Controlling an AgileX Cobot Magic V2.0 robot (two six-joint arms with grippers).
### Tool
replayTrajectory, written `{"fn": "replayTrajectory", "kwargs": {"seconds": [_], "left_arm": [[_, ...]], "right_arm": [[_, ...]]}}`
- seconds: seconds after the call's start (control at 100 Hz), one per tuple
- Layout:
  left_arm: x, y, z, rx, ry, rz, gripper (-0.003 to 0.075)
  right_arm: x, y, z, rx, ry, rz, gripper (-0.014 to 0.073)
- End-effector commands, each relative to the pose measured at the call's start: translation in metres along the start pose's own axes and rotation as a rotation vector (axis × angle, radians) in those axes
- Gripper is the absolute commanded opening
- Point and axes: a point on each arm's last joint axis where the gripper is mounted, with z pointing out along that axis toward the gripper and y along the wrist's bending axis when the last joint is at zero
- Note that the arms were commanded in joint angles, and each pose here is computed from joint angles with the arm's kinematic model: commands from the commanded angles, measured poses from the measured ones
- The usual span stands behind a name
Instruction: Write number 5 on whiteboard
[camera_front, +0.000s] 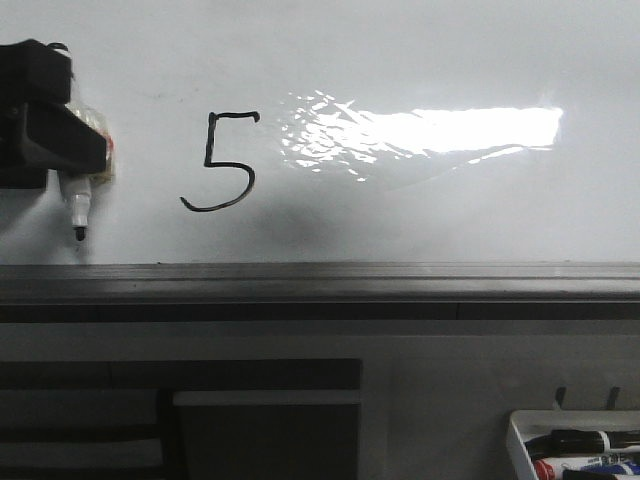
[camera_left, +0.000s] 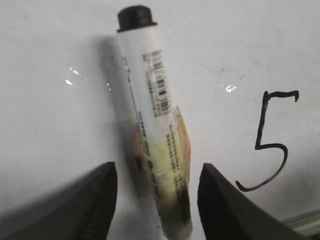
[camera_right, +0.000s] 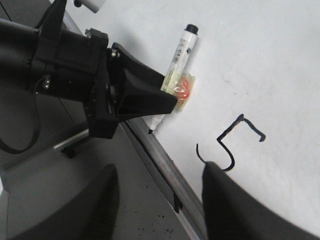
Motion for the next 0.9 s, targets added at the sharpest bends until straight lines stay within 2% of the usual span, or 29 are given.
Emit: {"fn": "replayTrajectory", "kwargs": {"seconds": [0.0,0.04,0.07,0.1,0.21,0.25,0.4,0.48,0.59,0.75,0.89], "left_arm": [[-0.02,-0.007,-0.017,0.043,-0.126,-0.002,0.0348],[-0.022,-0.008,-0.025,0.054,-0.136,0.01,0.0349],[-0.023,-0.009,-0.03,0.061,-0.142,0.014,0.0348],[-0.024,-0.01,-0.037,0.07,-0.147,0.017,0.0348],[-0.026,-0.012,-0.06,0.091,-0.167,0.073,0.0329],[-0.027,-0.013,-0.069,0.099,-0.182,0.087,0.0291],[-0.03,-0.013,-0.11,0.152,-0.342,0.116,-0.0022],[-0.026,-0.01,-0.131,0.172,-0.457,0.171,-0.002],[-0.013,-0.004,-0.147,0.177,-0.574,0.27,-0.002],[0.011,0.006,-0.151,0.173,-0.602,0.313,-0.002],[0.019,0.009,-0.149,0.171,-0.594,0.313,-0.002]], "right_arm": [[-0.021,-0.002,-0.018,0.035,-0.157,-0.002,0.0176],[-0.022,-0.002,-0.021,0.038,-0.171,-0.003,0.0092],[-0.023,-0.002,-0.022,0.041,-0.18,-0.003,-0.0009],[-0.023,-0.003,-0.024,0.045,-0.192,-0.006,-0.0057],[-0.014,-0.004,-0.026,0.07,-0.234,-0.003,-0.0058],[-0.009,-0.004,-0.027,0.082,-0.254,-0.001,-0.0058],[0.025,-0.003,-0.04,0.14,-0.371,0.003,-0.0058],[0.049,-0.004,-0.051,0.187,-0.461,0.003,-0.0058],[0.089,-0.003,-0.062,0.229,-0.514,0.003,-0.0062],[0.138,0.001,-0.076,0.244,-0.524,0.001,-0.0062],[0.161,0.003,-0.086,0.246,-0.548,0.001,-0.0062]]}}
